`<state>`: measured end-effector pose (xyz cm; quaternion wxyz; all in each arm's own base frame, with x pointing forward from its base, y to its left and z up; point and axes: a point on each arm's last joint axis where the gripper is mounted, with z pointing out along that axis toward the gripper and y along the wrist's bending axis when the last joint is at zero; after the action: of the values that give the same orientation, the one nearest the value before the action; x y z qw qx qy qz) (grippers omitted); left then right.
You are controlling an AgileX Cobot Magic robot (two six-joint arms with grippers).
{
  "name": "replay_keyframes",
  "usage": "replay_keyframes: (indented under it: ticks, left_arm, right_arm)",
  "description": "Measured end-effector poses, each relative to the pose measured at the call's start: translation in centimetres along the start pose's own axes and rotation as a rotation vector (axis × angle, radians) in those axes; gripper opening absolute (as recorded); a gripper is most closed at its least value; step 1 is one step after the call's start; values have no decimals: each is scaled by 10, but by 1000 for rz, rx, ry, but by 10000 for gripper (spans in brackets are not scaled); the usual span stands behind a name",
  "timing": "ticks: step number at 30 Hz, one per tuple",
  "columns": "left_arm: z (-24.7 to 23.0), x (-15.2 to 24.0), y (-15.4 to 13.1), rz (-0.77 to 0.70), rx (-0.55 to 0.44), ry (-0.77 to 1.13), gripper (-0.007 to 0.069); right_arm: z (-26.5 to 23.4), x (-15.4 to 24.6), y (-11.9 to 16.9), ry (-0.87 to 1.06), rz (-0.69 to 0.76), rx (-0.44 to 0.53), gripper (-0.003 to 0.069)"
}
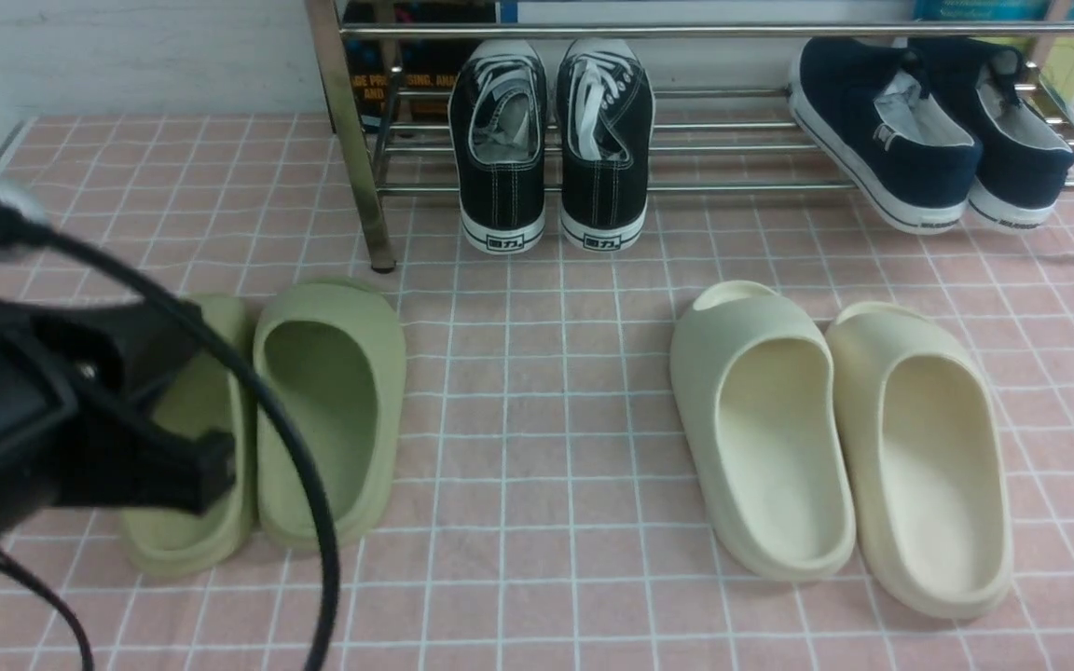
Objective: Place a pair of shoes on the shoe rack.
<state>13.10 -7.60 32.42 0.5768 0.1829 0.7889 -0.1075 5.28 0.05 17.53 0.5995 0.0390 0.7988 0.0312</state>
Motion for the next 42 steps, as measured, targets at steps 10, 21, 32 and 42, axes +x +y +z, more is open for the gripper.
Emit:
replay_keyframes:
  ticks: [10, 21, 32, 42]
  left_arm:
    - [19, 61, -13, 21, 109, 99, 20]
    - [-38, 52, 12, 137, -8, -137, 22]
    - [-58, 115, 27, 75, -261, -279, 22]
    - [-48, 174, 24, -52, -274, -39, 22]
  right_arm:
    - [0, 0, 0, 0, 0, 0, 240]
    - [0, 0, 0, 0, 0, 0, 240]
    - [0, 0, 0, 2, 0, 0, 240]
    - [0, 0, 0, 2, 0, 0, 240]
